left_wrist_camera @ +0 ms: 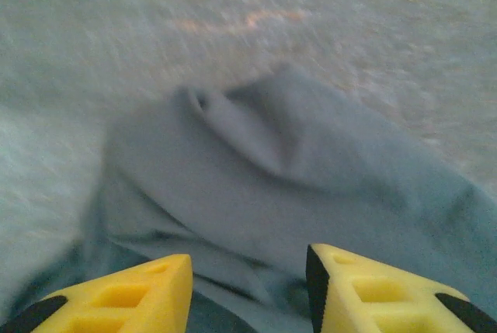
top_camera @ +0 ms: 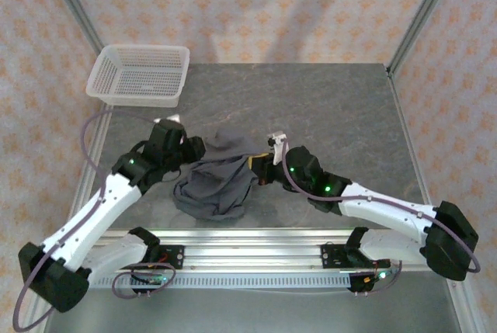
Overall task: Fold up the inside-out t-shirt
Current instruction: Turn the T-shirt inside out at the center of the table.
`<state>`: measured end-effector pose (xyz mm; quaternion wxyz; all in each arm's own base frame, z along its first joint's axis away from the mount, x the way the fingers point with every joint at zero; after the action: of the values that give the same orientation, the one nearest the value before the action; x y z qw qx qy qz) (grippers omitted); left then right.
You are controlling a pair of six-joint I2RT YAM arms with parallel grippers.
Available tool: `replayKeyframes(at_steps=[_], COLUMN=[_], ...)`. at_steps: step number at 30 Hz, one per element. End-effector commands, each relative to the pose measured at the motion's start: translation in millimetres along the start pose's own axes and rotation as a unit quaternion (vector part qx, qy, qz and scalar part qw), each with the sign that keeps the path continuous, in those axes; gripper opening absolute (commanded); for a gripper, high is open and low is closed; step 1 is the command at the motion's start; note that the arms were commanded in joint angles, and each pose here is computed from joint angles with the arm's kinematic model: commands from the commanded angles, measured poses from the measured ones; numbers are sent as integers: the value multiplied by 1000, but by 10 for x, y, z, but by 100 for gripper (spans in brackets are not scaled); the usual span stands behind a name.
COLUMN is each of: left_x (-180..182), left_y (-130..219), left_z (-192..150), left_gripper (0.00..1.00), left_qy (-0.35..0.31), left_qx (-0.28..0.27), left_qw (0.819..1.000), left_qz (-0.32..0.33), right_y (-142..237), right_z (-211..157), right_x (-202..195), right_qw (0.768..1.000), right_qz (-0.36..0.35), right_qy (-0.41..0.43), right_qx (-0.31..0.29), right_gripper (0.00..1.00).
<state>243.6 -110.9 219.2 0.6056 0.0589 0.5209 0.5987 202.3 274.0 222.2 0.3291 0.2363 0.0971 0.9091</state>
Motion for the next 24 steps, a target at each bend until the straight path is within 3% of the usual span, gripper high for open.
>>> replayKeyframes(at_steps=[1, 3, 7, 11, 15, 17, 18, 19, 22, 24], left_x=[-31, 5, -87, -89, -126, -122, -129, -133, -157, -167], left_y=[-191, -288, -385, -577, -825, -909, -927, -935, -880, -816], left_z=[-377, -442, -373, -358, -456, -451, -440, -416, -303, -232], left_gripper=[42, 45, 74, 80, 98, 98, 94, 83, 39, 25], left_qy=[84, 105, 96, 43, 61, 68, 71, 75, 74, 64], left_qx=[93, 99, 80, 84, 130, 129, 126, 120, 95, 81], left_qw=[990, 986, 987, 992, 986, 986, 987, 987, 991, 993], left_qz=[-68, -77, -105, -84, -82, -76, -75, -73, -62, -50], right_y=[27, -2, -69, -80, -52, -63, -73, -83, -88, -61], right_z=[-22, -56, -110, -123, -145, -223, -281, -374, -721, -939], right_x=[-39, -20, 40, 30, 3, -10, -21, -39, -139, -259], right_qw=[1000, 1000, 999, 999, 999, 999, 998, 998, 994, 992], right_qz=[-4, 6, 26, 23, 18, 21, 20, 16, -6, -24], right_qy=[-10, -11, -7, -16, -31, -39, -40, -40, -41, -62], right_qx=[-10, -4, 24, 32, 22, 29, 37, 52, 98, 108], right_gripper=[0, 0, 0, 0, 0, 0, 0, 0, 2, 4])
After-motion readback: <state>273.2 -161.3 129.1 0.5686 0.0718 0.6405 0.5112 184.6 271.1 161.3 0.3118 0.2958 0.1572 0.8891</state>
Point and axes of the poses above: each hand's point on the last joint's axis, 136 mm out from that joint toward the fingers, its own y axis back along the fingers, its own x axis along the line the jaws close on, z = x × y, the point moved 4 cm from there along y, back along the fingers, and after that the axes turned 10 degrees about y, right-handed, at the moved point
